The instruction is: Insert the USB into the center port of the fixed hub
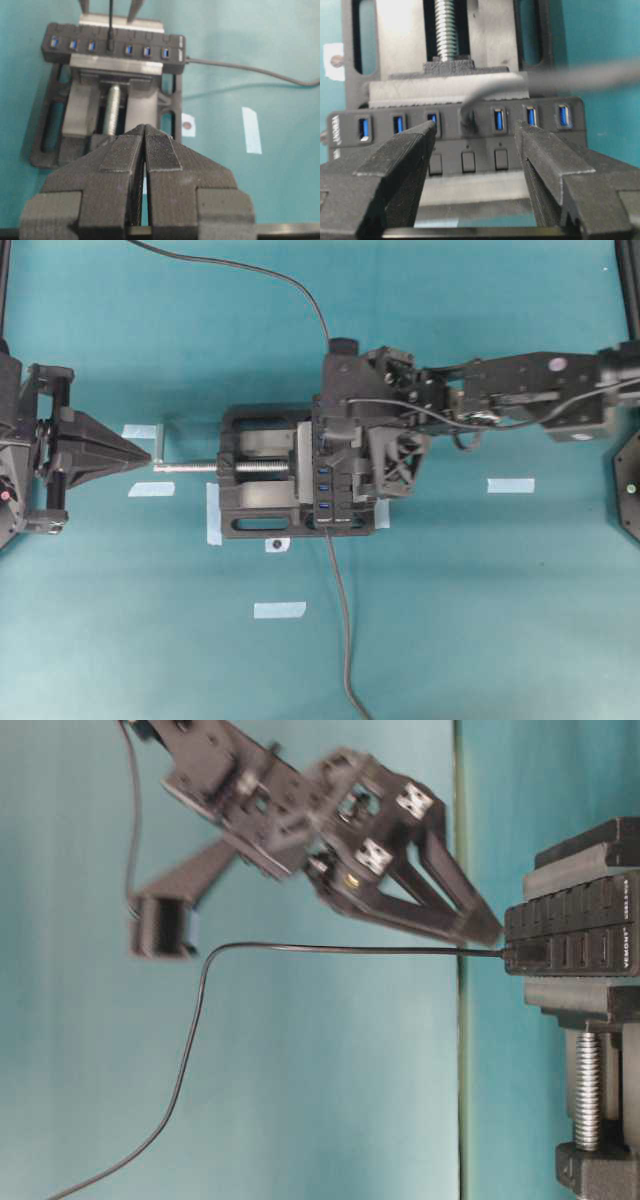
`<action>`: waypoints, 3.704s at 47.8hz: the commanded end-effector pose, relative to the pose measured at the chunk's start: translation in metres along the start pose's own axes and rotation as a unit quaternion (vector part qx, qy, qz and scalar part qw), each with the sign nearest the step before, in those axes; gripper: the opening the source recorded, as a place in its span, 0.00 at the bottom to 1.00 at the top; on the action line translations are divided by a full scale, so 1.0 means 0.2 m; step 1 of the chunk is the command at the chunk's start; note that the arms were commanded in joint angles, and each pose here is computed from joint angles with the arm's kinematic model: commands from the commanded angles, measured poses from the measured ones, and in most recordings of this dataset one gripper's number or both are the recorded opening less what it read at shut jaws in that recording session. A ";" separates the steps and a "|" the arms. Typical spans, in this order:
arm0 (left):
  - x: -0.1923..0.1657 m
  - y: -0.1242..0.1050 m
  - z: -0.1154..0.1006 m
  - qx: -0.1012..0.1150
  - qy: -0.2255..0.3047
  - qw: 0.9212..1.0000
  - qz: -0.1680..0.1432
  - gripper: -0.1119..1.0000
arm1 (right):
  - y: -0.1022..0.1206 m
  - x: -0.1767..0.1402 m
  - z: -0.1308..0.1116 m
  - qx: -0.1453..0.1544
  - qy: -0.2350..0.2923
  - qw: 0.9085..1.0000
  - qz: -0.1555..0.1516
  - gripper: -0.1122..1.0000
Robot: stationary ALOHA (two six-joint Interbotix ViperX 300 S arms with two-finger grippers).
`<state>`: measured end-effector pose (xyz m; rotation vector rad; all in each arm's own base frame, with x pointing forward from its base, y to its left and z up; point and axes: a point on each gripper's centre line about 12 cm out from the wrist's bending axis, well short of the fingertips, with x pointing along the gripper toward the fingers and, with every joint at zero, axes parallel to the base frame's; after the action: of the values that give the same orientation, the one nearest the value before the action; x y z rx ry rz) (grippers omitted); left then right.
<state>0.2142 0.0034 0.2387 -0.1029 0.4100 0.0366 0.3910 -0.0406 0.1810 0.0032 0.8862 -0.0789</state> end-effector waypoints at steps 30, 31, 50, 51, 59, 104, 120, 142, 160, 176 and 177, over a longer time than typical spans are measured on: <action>0.00 0.00 0.02 0.001 -0.008 1.000 0.000 0.10 | 0.02 -0.30 -0.07 0.002 -0.094 0.996 0.000 0.74; 0.00 0.00 0.02 0.002 -0.007 1.000 0.000 0.10 | 0.02 -0.30 -0.07 0.002 -0.096 0.995 0.000 0.74; -0.01 0.00 0.02 0.003 -0.011 1.000 0.000 0.10 | 0.03 -0.39 -0.13 0.002 -0.123 0.992 0.001 0.74; -0.01 0.00 0.02 0.003 -0.011 1.000 0.000 0.10 | 0.03 -0.39 -0.13 0.002 -0.123 0.992 0.001 0.74; -0.01 0.00 0.02 0.003 -0.012 1.000 0.000 0.10 | 0.03 -0.43 -0.16 0.002 -0.142 0.990 0.000 0.74; -0.01 0.00 0.02 0.005 -0.014 1.000 0.000 0.10 | 0.04 -0.50 -0.24 -0.001 -0.182 0.983 0.003 0.74; -0.01 0.00 0.03 0.004 -0.015 1.000 -0.001 0.10 | 0.05 -0.51 -0.27 -0.001 -0.180 0.984 0.003 0.74; -0.02 0.00 0.03 0.004 -0.016 1.000 -0.001 0.10 | 0.05 -0.52 -0.29 0.000 -0.180 0.984 0.003 0.74; -0.02 0.00 0.03 0.005 -0.015 1.000 -0.001 0.10 | 0.05 -0.52 -0.29 -0.001 -0.183 0.983 0.003 0.74; -0.01 0.00 0.02 0.004 -0.015 1.000 -0.001 0.10 | 0.05 -0.52 -0.29 -0.001 -0.183 0.983 0.003 0.74; -0.01 0.00 0.02 0.004 -0.015 1.000 -0.001 0.10 | 0.05 -0.52 -0.29 -0.001 -0.183 0.983 0.003 0.74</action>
<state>0.2110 0.0036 0.2393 -0.0971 0.3977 0.0363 0.2788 -0.0228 0.2175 -0.0196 0.5504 -0.0678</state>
